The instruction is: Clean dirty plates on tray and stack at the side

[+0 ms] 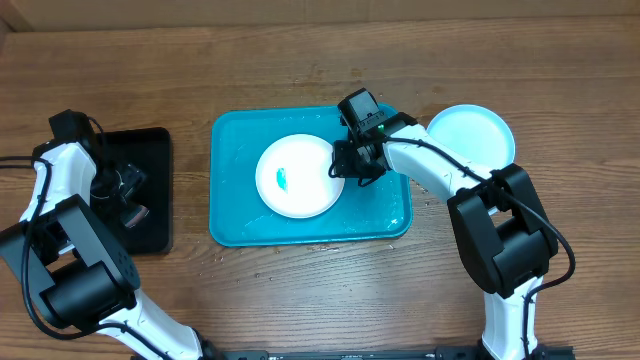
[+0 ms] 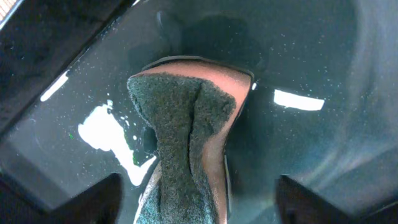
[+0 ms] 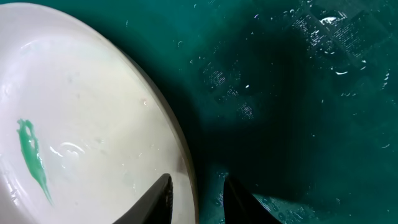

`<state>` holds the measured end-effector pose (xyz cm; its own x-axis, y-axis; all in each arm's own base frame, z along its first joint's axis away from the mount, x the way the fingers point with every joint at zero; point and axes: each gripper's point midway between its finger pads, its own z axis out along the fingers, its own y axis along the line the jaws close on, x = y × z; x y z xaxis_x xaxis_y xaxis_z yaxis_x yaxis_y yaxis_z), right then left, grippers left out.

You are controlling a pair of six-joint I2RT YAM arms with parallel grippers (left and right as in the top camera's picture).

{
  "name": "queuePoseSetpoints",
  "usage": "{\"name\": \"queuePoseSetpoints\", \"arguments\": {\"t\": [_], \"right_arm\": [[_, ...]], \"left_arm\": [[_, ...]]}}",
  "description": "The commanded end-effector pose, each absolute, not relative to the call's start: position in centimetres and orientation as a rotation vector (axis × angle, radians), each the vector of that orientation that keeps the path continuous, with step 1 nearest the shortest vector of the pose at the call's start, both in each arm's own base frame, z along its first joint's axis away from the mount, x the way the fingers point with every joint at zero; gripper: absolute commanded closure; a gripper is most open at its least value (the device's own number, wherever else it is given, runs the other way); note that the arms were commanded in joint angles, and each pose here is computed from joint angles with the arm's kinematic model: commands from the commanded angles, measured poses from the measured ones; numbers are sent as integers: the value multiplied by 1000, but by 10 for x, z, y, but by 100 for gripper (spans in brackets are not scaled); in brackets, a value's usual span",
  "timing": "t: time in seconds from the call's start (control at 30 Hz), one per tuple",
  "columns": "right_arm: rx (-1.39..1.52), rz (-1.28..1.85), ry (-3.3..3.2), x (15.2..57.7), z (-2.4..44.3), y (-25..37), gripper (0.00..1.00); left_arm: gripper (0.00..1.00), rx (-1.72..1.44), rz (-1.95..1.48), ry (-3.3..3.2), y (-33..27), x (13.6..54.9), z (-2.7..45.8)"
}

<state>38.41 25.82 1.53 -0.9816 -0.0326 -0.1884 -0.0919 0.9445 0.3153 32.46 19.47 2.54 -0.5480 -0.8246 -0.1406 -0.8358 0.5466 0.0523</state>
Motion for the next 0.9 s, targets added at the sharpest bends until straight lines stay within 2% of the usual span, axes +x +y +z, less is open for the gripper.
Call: {"name": "queuePoseSetpoints", "arguments": {"t": [0.0, 0.17, 0.3, 0.6, 0.7, 0.87], "right_arm": [[-93, 478, 2915, 384, 16, 257, 71], [-94, 480, 2913, 384, 16, 257, 71], [-93, 478, 2916, 383, 16, 257, 71], [-93, 472, 2925, 381, 15, 256, 70], [-97, 470, 2927, 381, 15, 255, 70], [-97, 470, 2927, 381, 15, 256, 71]], "left_arm": [[27, -1455, 187, 2694, 194, 319, 18], [26, -1457, 208, 2694, 195, 314, 12], [32, -1457, 211, 2693, 195, 314, 11], [32, -1411, 212, 2687, 200, 320, 6], [31, -1404, 211, 2694, 201, 320, 3], [22, -1397, 183, 2722, 197, 320, -6]]}}
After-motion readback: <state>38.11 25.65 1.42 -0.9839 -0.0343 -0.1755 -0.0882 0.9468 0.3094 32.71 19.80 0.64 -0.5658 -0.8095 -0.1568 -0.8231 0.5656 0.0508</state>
